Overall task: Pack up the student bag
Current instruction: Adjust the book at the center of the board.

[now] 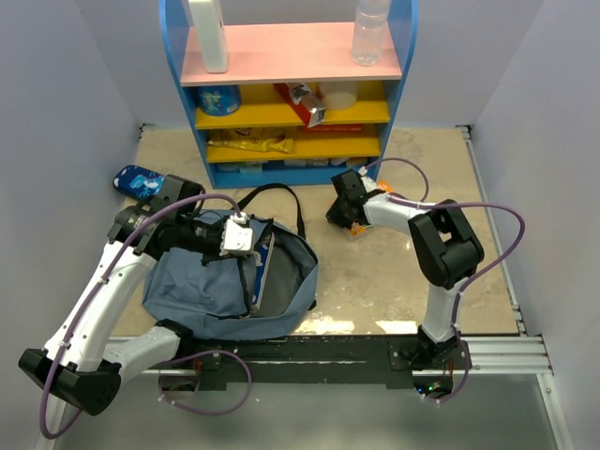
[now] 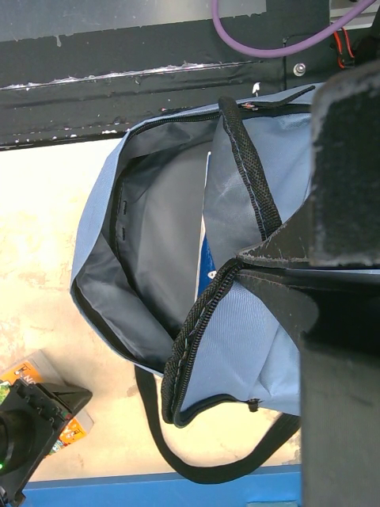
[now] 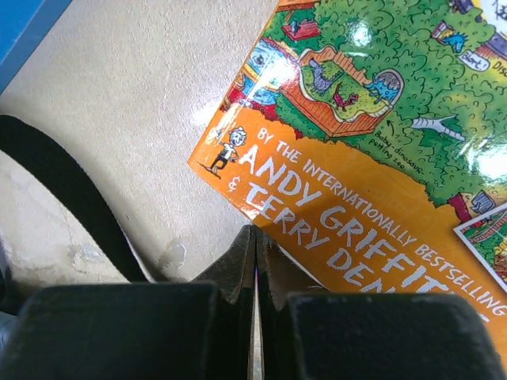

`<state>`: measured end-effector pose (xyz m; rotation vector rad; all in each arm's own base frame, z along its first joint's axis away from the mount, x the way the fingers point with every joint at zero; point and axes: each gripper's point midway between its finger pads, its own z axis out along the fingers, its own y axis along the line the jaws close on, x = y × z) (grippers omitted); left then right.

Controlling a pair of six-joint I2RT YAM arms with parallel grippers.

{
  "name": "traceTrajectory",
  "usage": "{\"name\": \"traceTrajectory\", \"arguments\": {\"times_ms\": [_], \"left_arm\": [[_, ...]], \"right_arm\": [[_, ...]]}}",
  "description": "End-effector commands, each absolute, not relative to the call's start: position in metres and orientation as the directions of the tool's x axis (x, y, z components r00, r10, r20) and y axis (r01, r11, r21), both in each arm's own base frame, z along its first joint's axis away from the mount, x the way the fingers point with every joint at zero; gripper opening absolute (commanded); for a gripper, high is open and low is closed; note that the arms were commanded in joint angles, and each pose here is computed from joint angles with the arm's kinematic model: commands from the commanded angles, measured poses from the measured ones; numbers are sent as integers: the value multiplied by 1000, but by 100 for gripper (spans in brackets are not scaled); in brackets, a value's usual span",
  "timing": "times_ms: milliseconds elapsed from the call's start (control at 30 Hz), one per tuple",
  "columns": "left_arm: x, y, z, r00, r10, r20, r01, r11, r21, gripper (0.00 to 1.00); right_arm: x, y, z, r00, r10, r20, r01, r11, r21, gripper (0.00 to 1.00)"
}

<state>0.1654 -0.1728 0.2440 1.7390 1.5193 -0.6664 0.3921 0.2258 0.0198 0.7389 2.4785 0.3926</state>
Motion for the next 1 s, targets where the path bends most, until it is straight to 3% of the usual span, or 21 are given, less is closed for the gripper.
{"name": "traceTrajectory", "arguments": {"times_ms": [0,167,233,267,367,533,700,967], "left_arm": [[163,-171,242,175,610,-773,982,-51,181,0],[163,-172,243,175,605,-776,982,-54,180,0],[163,-172,243,176,604,-777,982,-54,181,0],[163,-172,243,173,607,-776,983,-54,177,0],[163,-171,245,179,609,-773,981,-55,185,0],[162,-173,247,182,599,-780,981,-59,184,0],[161,-172,245,178,600,-780,982,-60,178,0],[162,-174,246,174,600,-781,983,-63,171,0]], "right_arm": [[382,216,17,-757,517,-399,390,848,359,0],[355,215,44,-768,528,-362,368,827,425,31],[340,211,46,-773,542,-329,377,810,449,49],[336,209,48,-771,546,-327,379,807,453,68],[326,192,61,-748,581,-321,395,778,489,99],[326,140,50,-699,660,-276,479,718,504,99],[340,106,52,-662,672,-331,503,726,468,99],[381,92,38,-630,700,-335,508,698,504,99]]}}
